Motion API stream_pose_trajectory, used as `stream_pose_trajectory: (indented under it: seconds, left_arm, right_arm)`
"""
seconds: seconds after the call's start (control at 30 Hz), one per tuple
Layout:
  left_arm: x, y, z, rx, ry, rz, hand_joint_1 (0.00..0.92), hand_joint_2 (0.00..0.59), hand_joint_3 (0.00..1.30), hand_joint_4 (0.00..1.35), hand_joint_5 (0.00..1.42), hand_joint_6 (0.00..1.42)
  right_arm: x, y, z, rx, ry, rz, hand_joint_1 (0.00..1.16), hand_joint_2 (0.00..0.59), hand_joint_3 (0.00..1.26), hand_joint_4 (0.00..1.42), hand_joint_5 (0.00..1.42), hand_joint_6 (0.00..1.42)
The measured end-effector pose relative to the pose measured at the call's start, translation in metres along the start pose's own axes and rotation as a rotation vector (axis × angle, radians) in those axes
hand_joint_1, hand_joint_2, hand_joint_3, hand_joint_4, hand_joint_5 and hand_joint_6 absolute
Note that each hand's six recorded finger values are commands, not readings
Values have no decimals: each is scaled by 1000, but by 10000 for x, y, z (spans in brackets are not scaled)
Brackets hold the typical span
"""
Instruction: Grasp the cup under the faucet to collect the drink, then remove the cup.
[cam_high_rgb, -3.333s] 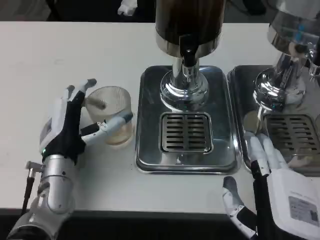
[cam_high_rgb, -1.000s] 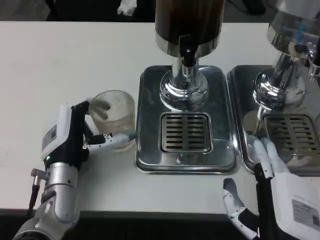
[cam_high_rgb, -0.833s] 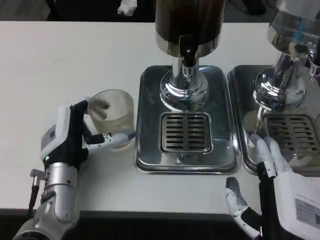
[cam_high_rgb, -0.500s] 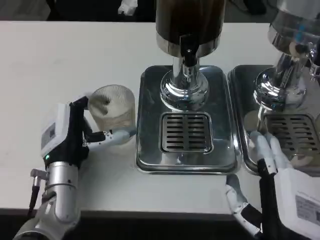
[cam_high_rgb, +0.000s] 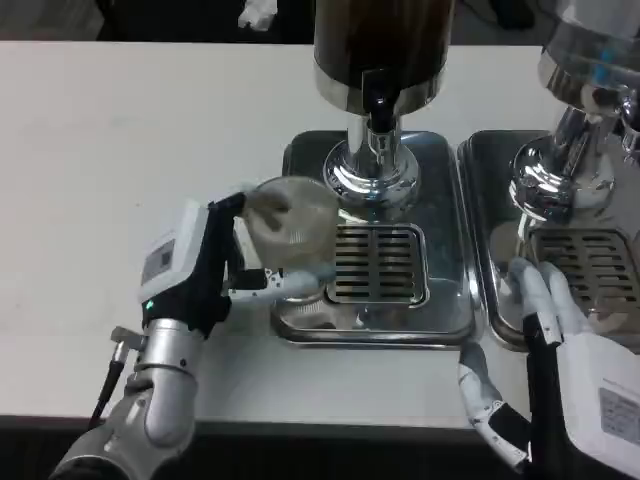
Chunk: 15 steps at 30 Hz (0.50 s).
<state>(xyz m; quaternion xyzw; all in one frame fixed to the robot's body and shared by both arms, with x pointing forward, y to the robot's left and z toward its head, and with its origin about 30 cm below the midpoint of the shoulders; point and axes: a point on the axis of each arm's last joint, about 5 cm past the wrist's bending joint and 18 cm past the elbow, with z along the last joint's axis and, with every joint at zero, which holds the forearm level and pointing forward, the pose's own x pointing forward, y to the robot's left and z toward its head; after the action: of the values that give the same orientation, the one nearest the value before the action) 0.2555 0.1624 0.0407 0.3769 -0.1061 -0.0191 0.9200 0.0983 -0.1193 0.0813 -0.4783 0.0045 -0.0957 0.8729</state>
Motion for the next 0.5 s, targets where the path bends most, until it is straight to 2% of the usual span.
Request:
stream_pose_trajectory:
  seconds: [0.13,0.33,0.5]
  left_arm:
    - [109,-56,118,11,-42,-32,639,0,1013,1123,1199,1410]
    - [257,-154,292,23,-44,-43,641,0,1003,1104,1172,1389]
    - [247,-222,318,64,-41,-83,644,2,1002,1098,1155,1364]
  right_arm:
    - [-29,-2,-3,2,11,-11,506,464,84,32,133,310]
    - [-63,2,5,10,24,-18,509,466,84,32,133,311]
    - [-77,12,28,24,38,-30,511,466,84,32,133,311]
